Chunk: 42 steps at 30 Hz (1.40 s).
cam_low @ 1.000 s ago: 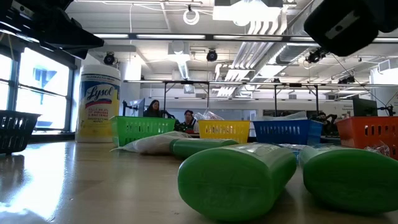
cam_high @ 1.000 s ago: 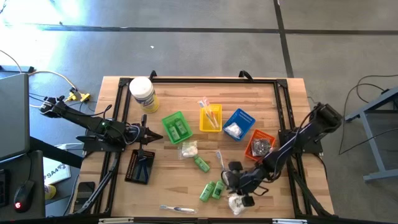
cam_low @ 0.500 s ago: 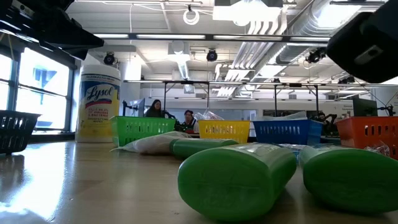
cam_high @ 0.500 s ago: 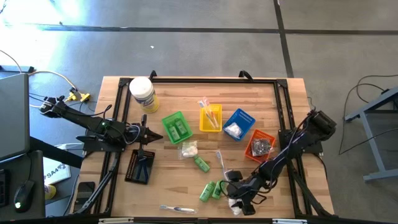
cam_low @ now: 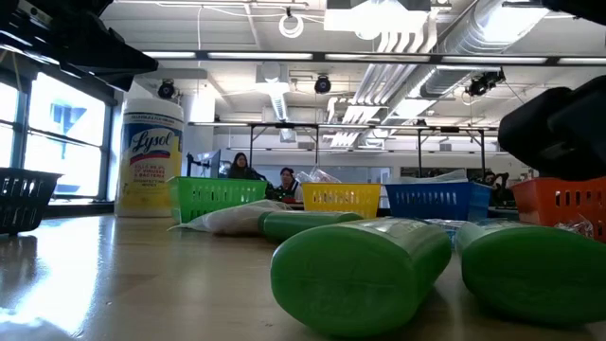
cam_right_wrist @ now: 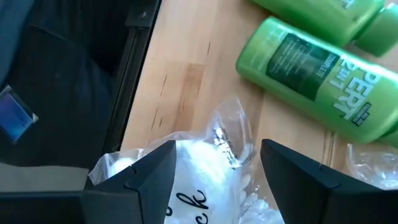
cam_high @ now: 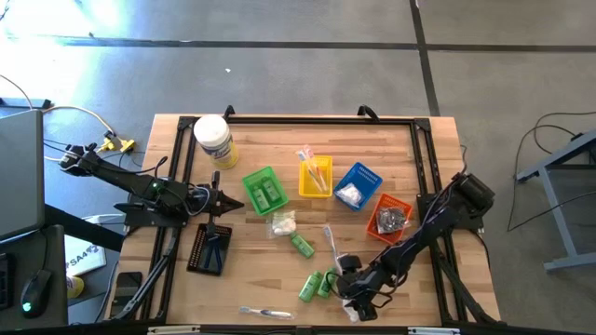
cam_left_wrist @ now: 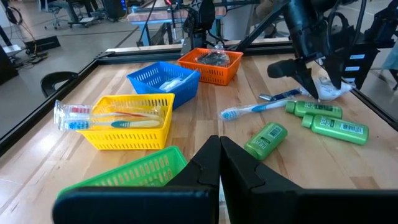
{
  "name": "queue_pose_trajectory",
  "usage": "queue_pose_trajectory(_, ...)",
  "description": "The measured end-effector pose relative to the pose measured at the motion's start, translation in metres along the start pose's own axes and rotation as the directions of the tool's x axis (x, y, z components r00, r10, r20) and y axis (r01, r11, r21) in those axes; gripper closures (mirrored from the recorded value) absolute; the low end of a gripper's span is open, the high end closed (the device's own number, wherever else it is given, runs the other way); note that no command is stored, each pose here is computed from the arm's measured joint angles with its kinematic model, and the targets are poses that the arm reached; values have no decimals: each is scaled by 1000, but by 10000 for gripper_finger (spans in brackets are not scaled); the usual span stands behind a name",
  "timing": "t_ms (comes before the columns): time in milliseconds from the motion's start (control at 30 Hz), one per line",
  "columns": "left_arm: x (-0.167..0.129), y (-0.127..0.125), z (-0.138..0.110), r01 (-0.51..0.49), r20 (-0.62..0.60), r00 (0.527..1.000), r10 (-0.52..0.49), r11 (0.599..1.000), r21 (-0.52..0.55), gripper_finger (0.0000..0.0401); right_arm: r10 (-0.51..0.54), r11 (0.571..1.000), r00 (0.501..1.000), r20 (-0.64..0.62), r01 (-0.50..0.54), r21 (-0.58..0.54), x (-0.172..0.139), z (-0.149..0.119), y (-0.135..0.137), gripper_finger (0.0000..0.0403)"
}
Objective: Pick & Place Travel size toiletries
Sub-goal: Put the bottom cotton pack into the blue bin
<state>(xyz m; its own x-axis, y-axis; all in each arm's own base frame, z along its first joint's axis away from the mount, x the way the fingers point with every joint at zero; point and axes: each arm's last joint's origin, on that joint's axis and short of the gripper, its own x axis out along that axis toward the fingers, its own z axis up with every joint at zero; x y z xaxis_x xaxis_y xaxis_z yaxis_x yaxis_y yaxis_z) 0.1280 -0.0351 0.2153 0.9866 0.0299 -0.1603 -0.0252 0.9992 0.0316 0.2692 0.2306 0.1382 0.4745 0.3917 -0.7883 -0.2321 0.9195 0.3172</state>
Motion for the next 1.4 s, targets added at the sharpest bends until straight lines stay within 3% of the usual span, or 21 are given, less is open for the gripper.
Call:
queue_pose_trajectory(100,0,0,0,0,0,1000,0,1000,0,400,-1,1000,1000,-11,1,-2,0,-1,-1,181)
queue_pose_trajectory(200,0,0,0,0,0,1000,0,1000,0,400,-3,1000,1000,-13,3,-3,0,-1,-1,212)
queue_pose_trajectory(467,0,0,0,0,0,1000,0,1000,0,400,-1,1000,1000,-14,1,-5,0,1,-4,383)
queue_pose_trajectory(667,0,0,0,0,0,1000,0,1000,-1,400,22,999,1000,11,-22,-25,-8,5,-1,400)
queue_pose_trajectory(833,0,0,0,0,0,1000,0,1000,-1,400,34,994,985,168,-16,-111,-52,26,10,401)
queue_pose_trajectory(967,0,0,0,-1,0,1000,1,1000,-1,400,-54,977,949,311,114,-180,-104,35,12,401)
queue_pose_trajectory(1100,0,0,0,-1,0,1000,1,1000,3,400,-192,948,877,441,281,-147,-157,36,-1,401)
queue_pose_trajectory(1267,0,0,0,-1,0,1000,1,1000,6,400,-424,892,773,471,447,69,-200,31,-52,401)
queue_pose_trajectory(1400,0,0,0,-2,0,1000,2,1000,25,400,-574,819,734,363,515,254,-217,23,-104,401)
